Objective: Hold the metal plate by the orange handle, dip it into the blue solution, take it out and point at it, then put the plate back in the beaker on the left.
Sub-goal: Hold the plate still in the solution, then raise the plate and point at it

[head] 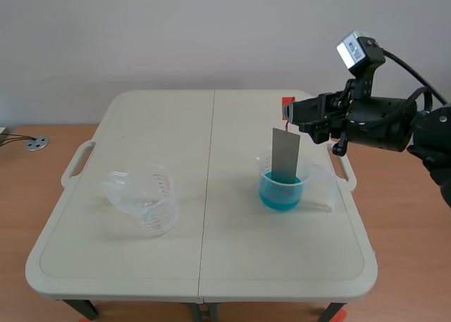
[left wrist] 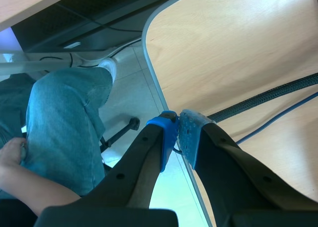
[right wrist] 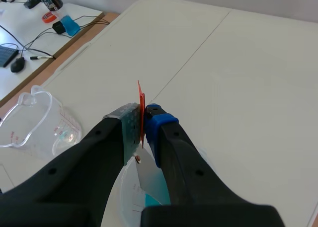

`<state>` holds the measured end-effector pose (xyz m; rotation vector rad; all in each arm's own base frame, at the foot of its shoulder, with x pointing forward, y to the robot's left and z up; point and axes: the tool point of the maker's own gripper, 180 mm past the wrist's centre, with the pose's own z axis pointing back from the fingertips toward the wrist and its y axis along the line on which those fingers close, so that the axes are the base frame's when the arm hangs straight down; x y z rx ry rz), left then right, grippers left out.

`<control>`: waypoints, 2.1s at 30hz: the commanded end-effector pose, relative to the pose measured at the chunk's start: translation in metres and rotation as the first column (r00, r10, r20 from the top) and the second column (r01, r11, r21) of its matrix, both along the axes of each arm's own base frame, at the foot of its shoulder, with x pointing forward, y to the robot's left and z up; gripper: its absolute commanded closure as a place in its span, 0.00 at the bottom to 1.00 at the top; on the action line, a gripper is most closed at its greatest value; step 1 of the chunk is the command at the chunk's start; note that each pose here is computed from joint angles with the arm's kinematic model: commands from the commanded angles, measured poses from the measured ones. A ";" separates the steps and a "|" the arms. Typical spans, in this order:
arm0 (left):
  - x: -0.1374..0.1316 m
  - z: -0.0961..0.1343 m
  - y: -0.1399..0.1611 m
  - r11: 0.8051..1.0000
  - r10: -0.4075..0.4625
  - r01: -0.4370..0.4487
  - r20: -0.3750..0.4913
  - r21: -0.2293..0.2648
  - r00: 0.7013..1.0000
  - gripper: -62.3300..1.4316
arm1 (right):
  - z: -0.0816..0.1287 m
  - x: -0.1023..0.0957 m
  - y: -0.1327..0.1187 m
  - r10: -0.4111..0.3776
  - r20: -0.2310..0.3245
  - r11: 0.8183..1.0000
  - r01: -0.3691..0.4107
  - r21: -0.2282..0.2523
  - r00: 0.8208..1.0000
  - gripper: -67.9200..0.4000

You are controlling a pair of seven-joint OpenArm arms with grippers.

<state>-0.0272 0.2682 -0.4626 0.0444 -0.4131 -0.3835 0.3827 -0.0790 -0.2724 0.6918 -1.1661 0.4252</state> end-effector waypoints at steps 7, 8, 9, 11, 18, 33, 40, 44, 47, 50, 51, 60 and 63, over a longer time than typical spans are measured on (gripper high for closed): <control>-0.002 0.003 0.003 1.000 -0.001 0.001 0.003 0.002 1.000 0.88 | 0.034 0.001 -0.001 0.042 0.043 0.999 -0.043 0.023 0.998 0.98; -0.002 0.003 0.003 1.000 -0.001 0.001 0.003 0.002 1.000 0.88 | 0.038 0.001 -0.001 0.047 0.045 0.998 -0.048 0.027 0.998 0.98; -0.002 0.003 0.003 1.000 -0.001 0.001 0.003 0.002 1.000 0.88 | 0.042 0.000 0.000 0.051 0.050 0.998 -0.053 0.033 0.997 0.98; -0.002 0.003 0.003 1.000 -0.001 0.001 0.003 0.002 1.000 0.88 | 0.049 -0.001 -0.001 0.058 0.058 0.997 -0.060 0.043 0.997 0.98; -0.002 0.003 0.003 1.000 -0.001 0.001 0.004 0.002 1.000 0.88 | 0.069 -0.005 -0.004 0.079 0.072 0.996 -0.082 0.046 0.994 0.97; 0.031 0.028 0.058 0.993 -0.020 0.011 0.075 0.120 0.997 0.88 | 0.126 -0.018 -0.009 0.123 0.155 0.983 -0.142 0.114 0.980 0.97; 0.090 0.081 0.124 0.972 -0.011 -0.043 0.228 0.231 0.974 0.88 | 0.145 -0.022 -0.012 0.124 0.188 0.975 -0.155 0.158 0.974 0.97; 0.136 0.118 0.140 0.971 -0.051 -0.037 0.358 0.236 0.932 0.88 | 0.154 -0.025 -0.013 0.126 0.210 0.972 -0.164 0.171 0.969 0.97; 0.174 0.143 0.144 0.972 -0.076 -0.032 0.444 0.231 0.893 0.88 | 0.159 -0.026 -0.011 0.131 0.223 0.970 -0.171 0.171 0.966 0.97; 0.211 0.164 0.145 0.973 -0.098 -0.030 0.524 0.230 0.846 0.88 | 0.161 -0.027 -0.011 0.134 0.228 0.968 -0.177 0.179 0.964 0.97; 0.222 0.172 0.145 0.973 -0.104 -0.029 0.551 0.228 0.828 0.88 | 0.162 -0.028 -0.011 0.134 0.229 0.967 -0.178 0.181 0.964 0.97; 0.299 0.223 0.085 0.984 -0.170 0.161 0.727 0.083 0.665 0.88 | 0.162 -0.028 -0.010 0.135 0.230 0.966 -0.179 0.186 0.964 0.97; 0.313 0.226 0.051 0.964 -0.206 0.262 0.743 0.042 0.637 0.88 | 0.162 -0.028 -0.010 0.135 0.230 0.966 -0.179 0.186 0.964 0.97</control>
